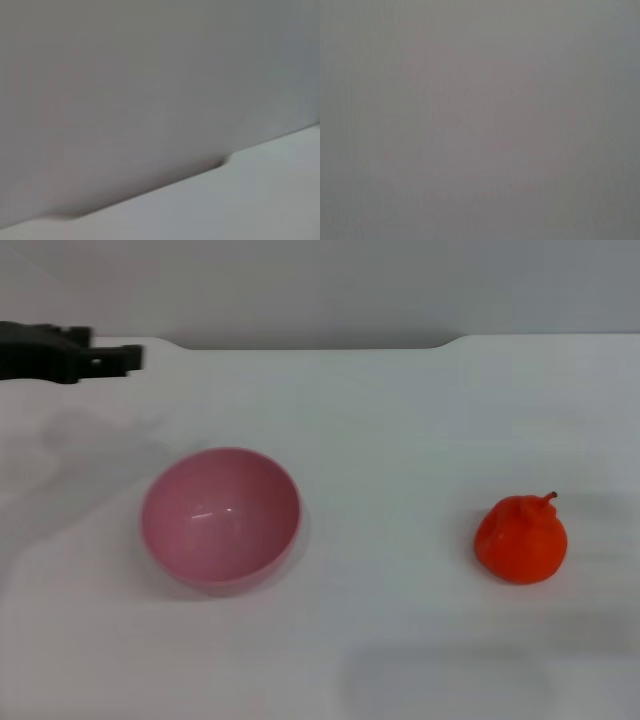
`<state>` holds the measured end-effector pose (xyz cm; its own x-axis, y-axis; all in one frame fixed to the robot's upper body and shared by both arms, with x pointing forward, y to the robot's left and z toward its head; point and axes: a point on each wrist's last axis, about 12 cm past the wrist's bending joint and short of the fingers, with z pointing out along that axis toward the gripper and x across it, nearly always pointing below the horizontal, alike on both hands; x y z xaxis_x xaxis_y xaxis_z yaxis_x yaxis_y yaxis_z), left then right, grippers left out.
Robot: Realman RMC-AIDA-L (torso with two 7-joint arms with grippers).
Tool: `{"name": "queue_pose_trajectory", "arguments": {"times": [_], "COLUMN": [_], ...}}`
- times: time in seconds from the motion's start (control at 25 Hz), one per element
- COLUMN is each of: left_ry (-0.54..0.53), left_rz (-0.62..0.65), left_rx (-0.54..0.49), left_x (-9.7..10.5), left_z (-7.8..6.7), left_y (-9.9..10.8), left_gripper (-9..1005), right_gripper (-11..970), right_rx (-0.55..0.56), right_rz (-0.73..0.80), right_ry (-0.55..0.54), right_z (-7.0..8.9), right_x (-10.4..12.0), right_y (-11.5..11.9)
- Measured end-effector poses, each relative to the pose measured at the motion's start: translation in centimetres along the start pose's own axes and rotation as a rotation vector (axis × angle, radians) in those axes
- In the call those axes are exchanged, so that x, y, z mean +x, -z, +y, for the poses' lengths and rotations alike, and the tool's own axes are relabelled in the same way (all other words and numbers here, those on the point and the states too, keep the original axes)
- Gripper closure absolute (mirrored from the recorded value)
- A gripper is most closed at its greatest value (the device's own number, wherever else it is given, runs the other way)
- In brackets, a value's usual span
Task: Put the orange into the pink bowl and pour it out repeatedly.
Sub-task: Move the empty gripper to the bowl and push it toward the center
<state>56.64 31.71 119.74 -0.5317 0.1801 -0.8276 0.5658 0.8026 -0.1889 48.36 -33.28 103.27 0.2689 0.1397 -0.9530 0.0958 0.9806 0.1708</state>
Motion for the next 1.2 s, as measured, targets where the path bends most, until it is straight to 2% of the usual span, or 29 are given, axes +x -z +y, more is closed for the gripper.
{"name": "queue_pose_trajectory", "arguments": {"times": [0.12, 0.2, 0.48, 0.64, 0.92, 1.2], "left_ry": [-0.038, -0.063, -0.189, -0.192, -0.147, -0.091], "left_rz": [0.098, 0.158, 0.335, 0.365, 0.373, 0.324], "left_rx": [-0.086, -0.096, -0.028, -0.003, -0.009, -0.057], "left_x": [-0.4, -0.7, -0.4, -0.2, 0.8, 1.6], "left_z": [0.1, -0.3, -3.9, -4.7, -4.6, -3.6], "left_y": [0.5, 0.5, -0.7, -1.2, -2.5, -4.2], "left_gripper": [198, 198, 198, 198, 198, 198], "right_gripper": [283, 283, 283, 284, 284, 283], "right_rx": [-0.002, -0.002, 0.000, 0.002, 0.002, 0.019], "right_rz": [0.000, 0.000, 0.002, 0.006, 0.008, 0.010], "right_ry": [0.001, 0.000, 0.001, 0.005, 0.007, 0.014], "right_z": [0.0, 0.0, 0.0, -0.1, -0.1, -0.6], "right_x": [0.0, 0.0, 0.0, 0.1, 0.1, 0.1], "right_y": [-0.1, -0.1, -0.1, 0.0, 0.1, 0.4]}}
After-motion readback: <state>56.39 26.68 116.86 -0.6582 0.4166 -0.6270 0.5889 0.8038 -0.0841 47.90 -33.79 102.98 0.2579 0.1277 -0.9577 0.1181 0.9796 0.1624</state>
